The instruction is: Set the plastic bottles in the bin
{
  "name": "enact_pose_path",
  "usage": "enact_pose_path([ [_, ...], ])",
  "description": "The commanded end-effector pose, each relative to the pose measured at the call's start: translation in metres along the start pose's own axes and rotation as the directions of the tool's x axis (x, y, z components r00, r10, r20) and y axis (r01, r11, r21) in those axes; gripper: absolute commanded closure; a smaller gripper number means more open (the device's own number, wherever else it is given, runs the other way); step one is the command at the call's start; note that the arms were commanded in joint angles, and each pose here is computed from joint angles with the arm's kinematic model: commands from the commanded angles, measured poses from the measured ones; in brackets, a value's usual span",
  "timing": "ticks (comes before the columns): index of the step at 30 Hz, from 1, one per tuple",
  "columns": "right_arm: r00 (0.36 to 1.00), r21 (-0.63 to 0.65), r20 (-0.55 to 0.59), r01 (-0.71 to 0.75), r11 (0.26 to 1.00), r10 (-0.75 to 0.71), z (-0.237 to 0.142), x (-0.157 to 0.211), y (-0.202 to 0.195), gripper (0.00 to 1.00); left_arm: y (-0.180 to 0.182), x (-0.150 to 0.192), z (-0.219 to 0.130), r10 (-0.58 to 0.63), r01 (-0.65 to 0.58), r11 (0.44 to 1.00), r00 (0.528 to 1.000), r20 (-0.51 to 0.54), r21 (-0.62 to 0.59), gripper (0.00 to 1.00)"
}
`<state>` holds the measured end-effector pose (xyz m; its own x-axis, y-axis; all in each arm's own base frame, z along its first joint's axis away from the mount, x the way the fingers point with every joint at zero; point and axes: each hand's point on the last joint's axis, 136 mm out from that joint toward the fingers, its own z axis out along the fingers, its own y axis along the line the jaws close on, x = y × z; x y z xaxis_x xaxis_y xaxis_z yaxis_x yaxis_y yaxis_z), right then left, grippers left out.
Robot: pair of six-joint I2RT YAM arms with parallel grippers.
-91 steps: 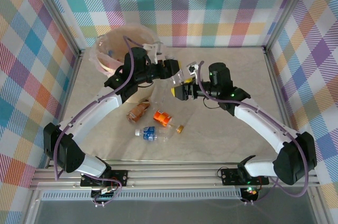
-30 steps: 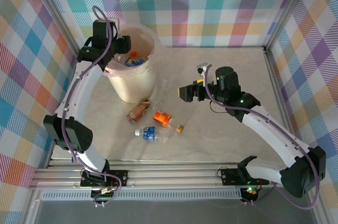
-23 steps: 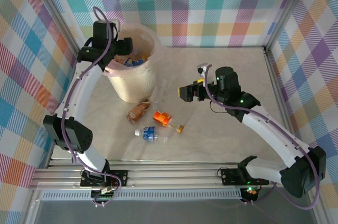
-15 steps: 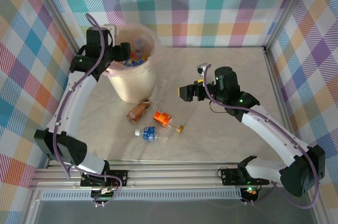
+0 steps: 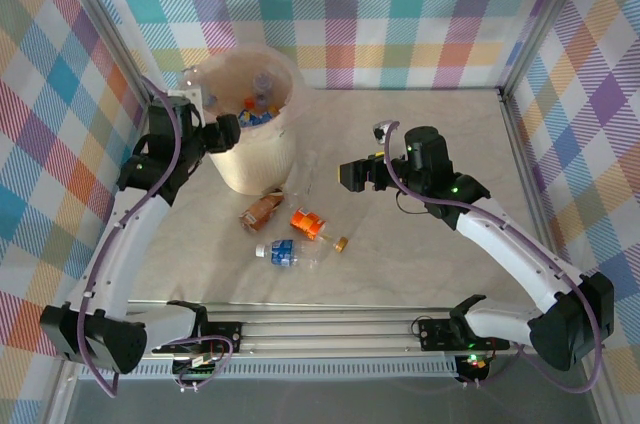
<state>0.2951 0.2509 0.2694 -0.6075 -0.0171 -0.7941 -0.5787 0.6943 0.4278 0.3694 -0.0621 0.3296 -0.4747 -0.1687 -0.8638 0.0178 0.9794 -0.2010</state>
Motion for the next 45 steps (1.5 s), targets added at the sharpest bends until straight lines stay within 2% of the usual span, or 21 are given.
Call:
enact_pose_path([
  [1, 1.000, -0.001, 0.006, -0.008, 1.000, 0.008, 0.001, -0.001, 0.001, 0.00, 0.011, 0.002, -0.004, -0.044, 0.045, 0.998, 0.999, 0.025, -0.035, 0.26],
  [8, 0.999, 0.062, -0.011, -0.053, 0.997, 0.053, 0.007, 0.003, -0.012, 0.00, 0.018, 0.014, -0.006, -0.050, 0.051, 0.997, 0.998, 0.027, -0.059, 0.24],
  [18, 0.981, 0.251, -0.089, -0.148, 0.957, 0.175, 0.021, 0.038, -0.045, 0.00, 0.016, 0.013, -0.015, -0.077, 0.079, 0.996, 0.996, 0.043, -0.039, 0.00],
  [24, 0.960, 0.297, -0.147, -0.186, 0.936, 0.238, 0.040, 0.061, -0.037, 0.00, 0.013, 0.001, -0.036, -0.115, 0.117, 0.993, 0.988, 0.105, -0.011, 0.00],
  [33, 0.942, 0.406, -0.193, -0.178, 0.896, 0.274, 0.098, 0.081, -0.009, 0.00, 0.024, -0.006, -0.065, -0.167, 0.178, 0.983, 0.968, 0.186, -0.040, 0.00],
  [45, 0.922, 0.378, -0.215, -0.224, 0.898, 0.321, 0.161, 0.091, 0.002, 0.00, 0.033, -0.007, -0.073, -0.177, 0.198, 0.977, 0.959, 0.223, -0.073, 0.00],
])
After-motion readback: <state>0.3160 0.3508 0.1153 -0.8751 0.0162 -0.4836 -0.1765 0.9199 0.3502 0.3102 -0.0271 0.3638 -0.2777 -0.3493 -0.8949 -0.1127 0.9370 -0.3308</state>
